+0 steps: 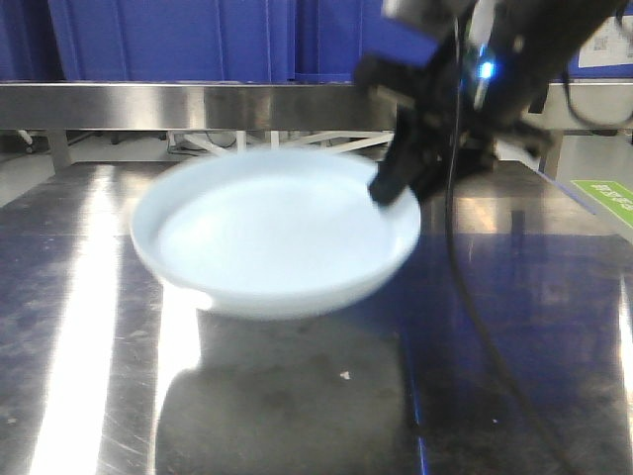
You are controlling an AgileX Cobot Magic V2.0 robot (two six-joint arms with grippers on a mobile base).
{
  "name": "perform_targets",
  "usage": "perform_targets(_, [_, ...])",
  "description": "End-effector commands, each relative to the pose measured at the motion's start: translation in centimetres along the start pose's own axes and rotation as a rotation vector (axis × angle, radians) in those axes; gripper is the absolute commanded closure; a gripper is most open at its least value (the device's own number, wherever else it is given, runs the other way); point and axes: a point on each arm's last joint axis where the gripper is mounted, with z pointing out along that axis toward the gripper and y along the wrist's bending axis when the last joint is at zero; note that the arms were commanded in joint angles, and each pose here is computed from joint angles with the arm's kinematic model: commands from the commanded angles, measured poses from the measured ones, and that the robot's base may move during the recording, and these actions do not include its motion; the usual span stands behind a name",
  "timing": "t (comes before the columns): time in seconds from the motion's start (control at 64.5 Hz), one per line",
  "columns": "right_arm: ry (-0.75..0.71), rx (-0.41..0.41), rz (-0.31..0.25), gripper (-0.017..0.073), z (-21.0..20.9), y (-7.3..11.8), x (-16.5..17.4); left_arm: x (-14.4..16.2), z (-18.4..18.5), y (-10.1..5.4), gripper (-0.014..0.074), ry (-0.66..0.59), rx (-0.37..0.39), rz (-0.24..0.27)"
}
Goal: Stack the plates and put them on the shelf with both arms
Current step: 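Lift the plate stack up with the right gripper, then hold the plate stack raised in the right gripper while driving to the shelf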
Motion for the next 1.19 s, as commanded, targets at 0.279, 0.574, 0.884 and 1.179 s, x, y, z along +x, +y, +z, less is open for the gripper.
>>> perform_targets(0.279, [-0.421,-0.07,-0.119,0.0503,-13.5,5.2,-0.3,-1.4,-0.6,-0.1,0.0507,-0.097,0.002,-0.016])
perform_targets(0.574, [-0.548,-0.055,-0.125,0.0503,-17.0,5.1,5.6,-1.0,-0.4,-0.1,0.0507,-0.062,0.004,-0.017])
perform_targets(0.884, [-0.593,-0.05,-0.127,0.0503,-17.9,4.7,8.8,1.5,0.4,0.3,0.0507,-0.071,-0.008,-0.024])
perform_targets(1.179, [-0.593,-0.049,-0.124,0.0503,-17.8,4.7,8.7,1.5,0.4,0.3,0.0507,-0.074,-0.009,-0.024])
